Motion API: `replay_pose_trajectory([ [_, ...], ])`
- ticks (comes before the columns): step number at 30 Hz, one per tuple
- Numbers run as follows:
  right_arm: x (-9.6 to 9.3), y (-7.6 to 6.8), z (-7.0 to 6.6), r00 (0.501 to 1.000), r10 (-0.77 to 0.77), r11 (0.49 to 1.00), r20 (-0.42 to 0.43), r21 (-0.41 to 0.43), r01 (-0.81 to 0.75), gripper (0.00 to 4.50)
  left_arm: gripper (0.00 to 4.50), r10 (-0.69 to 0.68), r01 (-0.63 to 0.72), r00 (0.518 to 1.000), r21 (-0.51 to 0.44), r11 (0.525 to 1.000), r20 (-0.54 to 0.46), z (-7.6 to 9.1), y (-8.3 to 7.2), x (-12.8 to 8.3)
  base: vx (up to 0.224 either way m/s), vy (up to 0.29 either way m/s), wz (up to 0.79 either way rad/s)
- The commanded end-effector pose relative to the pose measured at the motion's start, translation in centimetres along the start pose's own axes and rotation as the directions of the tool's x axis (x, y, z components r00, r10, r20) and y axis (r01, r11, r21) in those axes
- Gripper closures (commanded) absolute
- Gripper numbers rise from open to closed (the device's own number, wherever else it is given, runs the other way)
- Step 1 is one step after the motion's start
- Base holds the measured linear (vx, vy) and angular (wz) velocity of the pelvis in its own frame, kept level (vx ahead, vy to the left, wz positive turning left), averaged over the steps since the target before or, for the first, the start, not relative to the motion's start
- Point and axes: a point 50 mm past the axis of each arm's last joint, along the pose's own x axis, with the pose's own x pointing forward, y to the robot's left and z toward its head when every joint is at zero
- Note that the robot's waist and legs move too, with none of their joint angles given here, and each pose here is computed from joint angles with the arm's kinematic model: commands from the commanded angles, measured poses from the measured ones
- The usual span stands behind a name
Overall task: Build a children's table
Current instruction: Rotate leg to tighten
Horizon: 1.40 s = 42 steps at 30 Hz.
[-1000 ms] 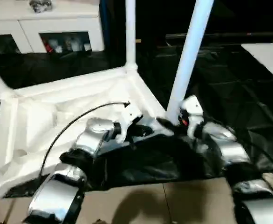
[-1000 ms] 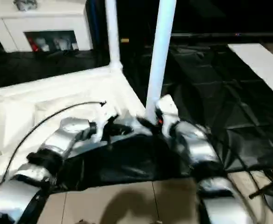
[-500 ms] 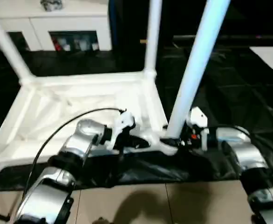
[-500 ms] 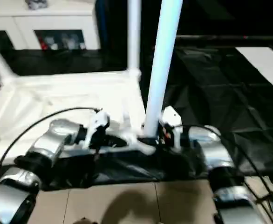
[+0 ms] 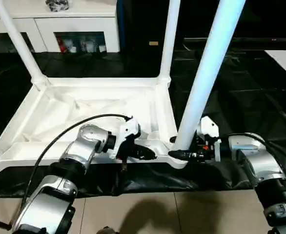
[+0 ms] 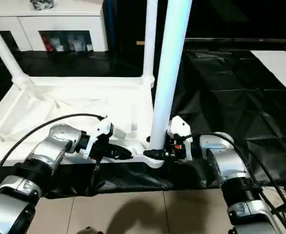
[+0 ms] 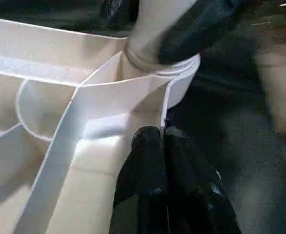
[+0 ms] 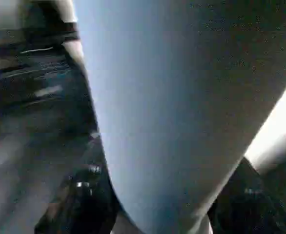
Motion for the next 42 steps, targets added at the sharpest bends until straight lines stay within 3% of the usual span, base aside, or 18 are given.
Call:
replay_pose_trajectory([
  [1, 3.3, 3.0, -2.7, 0.993, 0.044, 0.996, -0.114, 0.078, -0.035, 2.54, 4.5, 0.166, -0.167, 0.982, 0.007, 0.986, 0.087, 2.9, 0.8, 1.8, 0.0, 0.0, 0.0],
  [5, 4.3, 2.4, -2.9, 0.983, -0.109, 0.985, -0.149, 0.117, 0.127, 2.55, 4.5, 0.227, -0.226, 0.969, -0.02, 0.974, 0.1, 3.6, 0.8, 2.8, 0.0, 0.0, 0.0],
  [7, 5.5, 2.0, -2.8, 0.956, -0.246, 0.94, -0.16, 0.201, 0.276, 2.55, 4.5, 0.262, -0.26, 0.958, -0.037, 0.965, 0.116, 4.4, 0.5, 4.1, 0.0, 0.0, 0.0],
  [9, 6.3, 2.1, -2.2, 0.954, -0.269, 0.93, -0.131, 0.22, 0.293, 2.55, 4.5, 0.245, -0.244, 0.962, -0.02, 0.97, 0.12, 4.7, 0.1, 4.8, 0.0, 0.0, 0.0],
  [12, 6.7, 2.5, -1.5, 0.971, -0.229, 0.948, -0.072, 0.211, 0.239, 2.55, 4.5, 0.212, -0.214, 0.97, 0.001, 0.977, 0.118, 4.7, -0.2, 5.0, 0.0, 0.0, 0.0],
  [15, 6.6, 2.6, -1.0, 0.983, -0.182, 0.955, -0.026, 0.234, 0.183, 1.85, 4.5, 0.179, -0.183, 0.978, 0.028, 0.983, 0.11, 4.3, -0.3, 4.7, 0.0, 0.0, 0.0],
  [20, 5.4, 2.2, -0.7, 0.995, -0.099, 0.986, 0.013, 0.135, 0.096, 1.4, 4.5, 0.128, -0.134, 0.987, 0.055, 0.989, 0.095, 3.4, -0.3, 3.7, 0.0, 0.0, 0.0],
  [25, 3.6, 2.2, -0.9, 0.998, 0.052, 0.997, 0.016, 0.049, -0.053, 1.4, 4.5, 0.033, -0.04, 0.996, 0.084, 0.996, 0.084, 2.7, -0.6, 2.8, 0.0, 0.0, 0.0],
  [30, 1.4, 2.5, -1.2, 0.973, 0.231, 0.973, -0.004, -0.017, -0.231, 1.4, 4.5, -0.086, 0.078, 0.994, 0.114, 0.99, 0.068, 2.1, -1.1, 1.6, 0.0, 0.0, 0.0],
  [32, 0.8, 2.7, -1.4, 0.956, 0.293, 0.956, -0.019, -0.023, -0.293, 1.7, 4.5, -0.116, 0.108, 0.992, 0.118, 0.987, 0.059, 1.9, -1.1, 1.2, 0.0, 0.0, 0.0],
  [36, -0.5, 3.3, -1.7, 0.906, 0.417, 0.907, -0.07, -0.026, -0.42, 1.82, 4.5, -0.145, 0.139, 0.989, 0.127, 0.982, 0.036, 1.5, -1.0, 0.2, 0.0, 0.0, 0.0],
  [37, -0.5, 3.3, -1.7, 0.906, 0.417, 0.907, -0.07, -0.026, -0.42, 2.06, 4.5, -0.145, 0.139, 0.989, 0.127, 0.982, 0.036, 1.5, -1.0, 0.2, 0.0, 0.0, 0.0],
  [42, -1.3, 3.7, -1.9, 0.867, 0.487, 0.871, -0.101, -0.013, -0.491, 2.22, 4.5, -0.172, 0.169, 0.985, 0.129, 0.977, 0.012, 1.1, -0.8, -0.8, 0.0, 0.0, 0.0],
])
